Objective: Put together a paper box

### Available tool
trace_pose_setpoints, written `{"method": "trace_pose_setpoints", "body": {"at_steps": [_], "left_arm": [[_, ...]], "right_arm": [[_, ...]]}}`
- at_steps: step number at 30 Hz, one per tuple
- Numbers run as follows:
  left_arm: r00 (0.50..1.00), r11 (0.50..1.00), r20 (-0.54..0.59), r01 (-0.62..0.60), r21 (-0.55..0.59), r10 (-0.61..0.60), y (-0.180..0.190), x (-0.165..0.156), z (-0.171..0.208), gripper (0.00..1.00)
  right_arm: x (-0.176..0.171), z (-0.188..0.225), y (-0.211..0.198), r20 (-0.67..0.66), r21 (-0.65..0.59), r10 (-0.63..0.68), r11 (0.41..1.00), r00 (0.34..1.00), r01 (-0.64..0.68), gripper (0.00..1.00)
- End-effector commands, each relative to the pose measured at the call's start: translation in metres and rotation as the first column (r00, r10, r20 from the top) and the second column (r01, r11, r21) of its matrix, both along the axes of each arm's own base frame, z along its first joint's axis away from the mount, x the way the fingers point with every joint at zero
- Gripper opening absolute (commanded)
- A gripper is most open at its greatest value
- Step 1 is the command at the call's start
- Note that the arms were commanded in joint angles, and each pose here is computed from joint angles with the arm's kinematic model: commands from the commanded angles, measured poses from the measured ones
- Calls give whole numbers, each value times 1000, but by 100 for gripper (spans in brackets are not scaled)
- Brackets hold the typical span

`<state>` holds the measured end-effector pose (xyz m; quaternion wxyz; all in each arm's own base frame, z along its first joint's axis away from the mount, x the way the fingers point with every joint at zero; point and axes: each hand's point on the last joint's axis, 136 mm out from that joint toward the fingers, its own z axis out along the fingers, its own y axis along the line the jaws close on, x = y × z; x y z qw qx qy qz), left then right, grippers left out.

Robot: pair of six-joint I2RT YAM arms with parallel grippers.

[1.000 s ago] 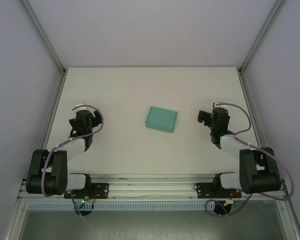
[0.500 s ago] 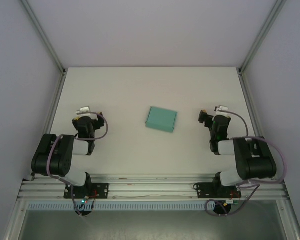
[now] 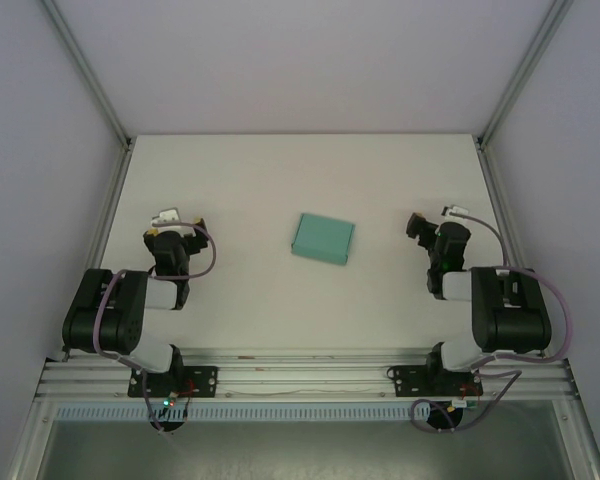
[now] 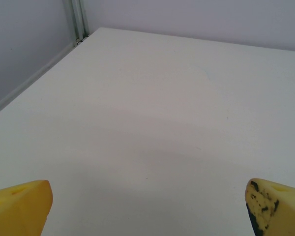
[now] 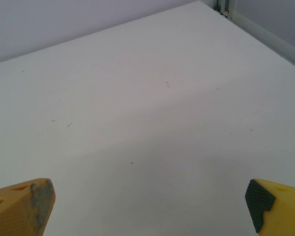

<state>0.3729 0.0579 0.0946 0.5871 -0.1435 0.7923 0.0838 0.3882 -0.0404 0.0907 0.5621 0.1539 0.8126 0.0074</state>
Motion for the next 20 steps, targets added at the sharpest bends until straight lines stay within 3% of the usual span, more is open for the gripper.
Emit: {"method": "trace_pose_setpoints", "body": {"at_steps": [1, 20], "left_arm": [[999, 1000, 40, 13, 6, -13, -1, 5, 12, 100], [999, 1000, 42, 12, 7, -12, -1, 5, 13, 100]], "right_arm": [[3, 7, 2, 20, 11, 3, 1000, 1000, -3, 100], [3, 6, 1, 16, 7, -2, 1000, 1000, 2, 100]]}}
